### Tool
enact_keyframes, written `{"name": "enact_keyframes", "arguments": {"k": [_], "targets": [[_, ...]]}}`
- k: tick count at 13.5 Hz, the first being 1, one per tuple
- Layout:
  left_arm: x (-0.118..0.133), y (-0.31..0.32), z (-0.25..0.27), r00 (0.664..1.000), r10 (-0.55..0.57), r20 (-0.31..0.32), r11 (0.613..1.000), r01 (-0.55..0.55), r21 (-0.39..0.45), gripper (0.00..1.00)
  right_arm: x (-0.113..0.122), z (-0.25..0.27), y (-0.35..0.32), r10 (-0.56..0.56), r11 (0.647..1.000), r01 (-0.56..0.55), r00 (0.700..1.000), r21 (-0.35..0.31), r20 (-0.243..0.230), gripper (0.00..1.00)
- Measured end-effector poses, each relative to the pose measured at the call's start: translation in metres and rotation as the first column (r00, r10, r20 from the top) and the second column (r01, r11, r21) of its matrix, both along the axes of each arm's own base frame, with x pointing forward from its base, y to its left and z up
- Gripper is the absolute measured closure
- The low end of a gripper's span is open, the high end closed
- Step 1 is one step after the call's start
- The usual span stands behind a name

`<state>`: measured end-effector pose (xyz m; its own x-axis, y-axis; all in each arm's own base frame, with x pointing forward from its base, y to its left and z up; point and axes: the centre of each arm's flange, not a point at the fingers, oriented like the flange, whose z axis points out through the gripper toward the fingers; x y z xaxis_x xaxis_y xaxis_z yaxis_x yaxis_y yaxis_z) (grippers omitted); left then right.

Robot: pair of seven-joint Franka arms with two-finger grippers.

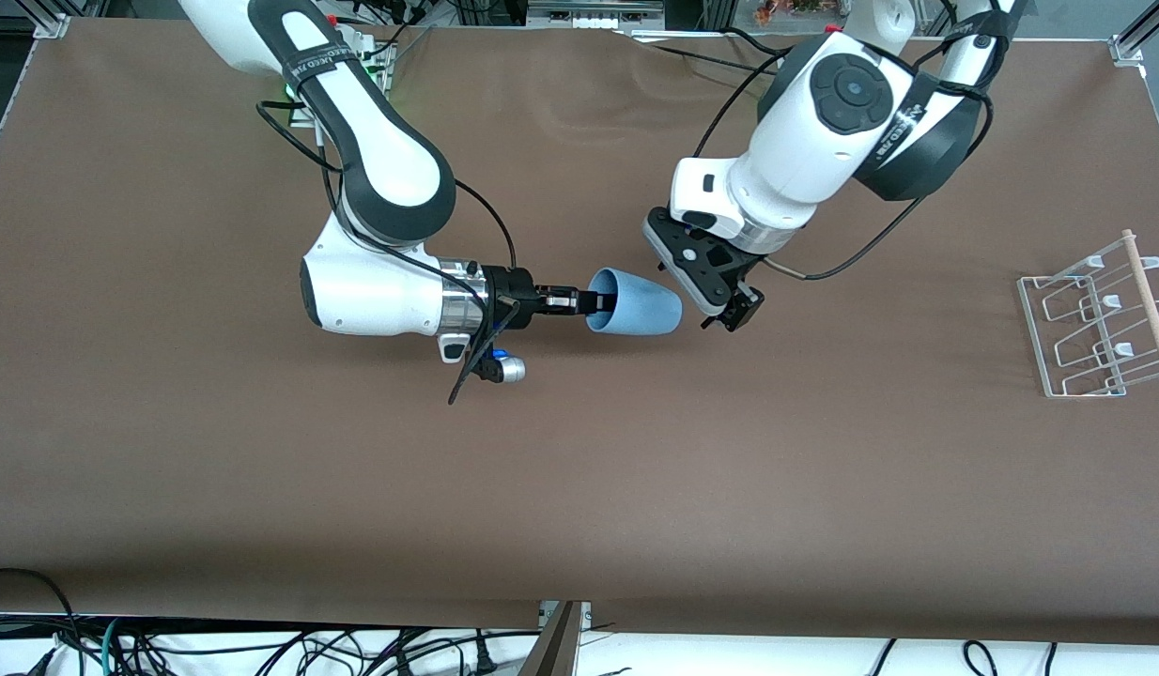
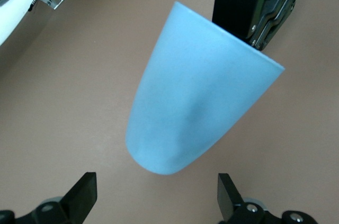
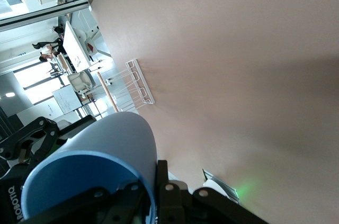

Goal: Transfer cup to left arm and place on rack
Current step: 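Close the left gripper on the cup's rim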

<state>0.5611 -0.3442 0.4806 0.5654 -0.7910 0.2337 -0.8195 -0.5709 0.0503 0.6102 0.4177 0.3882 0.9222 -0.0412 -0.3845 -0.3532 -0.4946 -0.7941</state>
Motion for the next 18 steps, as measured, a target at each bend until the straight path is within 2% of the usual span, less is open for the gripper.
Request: {"name": "enact_keyframes", "arguments": {"k": [3,10,18], "targets": [[-0.005,-0.015,-0.004,0.998,-0.045,0.042,0.999,0.044,0.025,0.0,0.0,-0.001,0.0,0.0,1.0,0.0,1.0,0.0,-0.001,0.95],[-0.008,-0.033,-0.017,0.991,-0.11,0.082,0.991,0.103,0.082,0.0,0.0,0.0,0.001,0.001,1.0,-0.001,1.0,0.002,0.001,0.95],[-0.005,-0.034,-0.008,0.988,-0.115,0.106,0.991,0.107,0.084,0.0,-0.009,0.002,0.015,0.018,1.0,-0.018,1.0,0.004,0.005,0.95]]}}
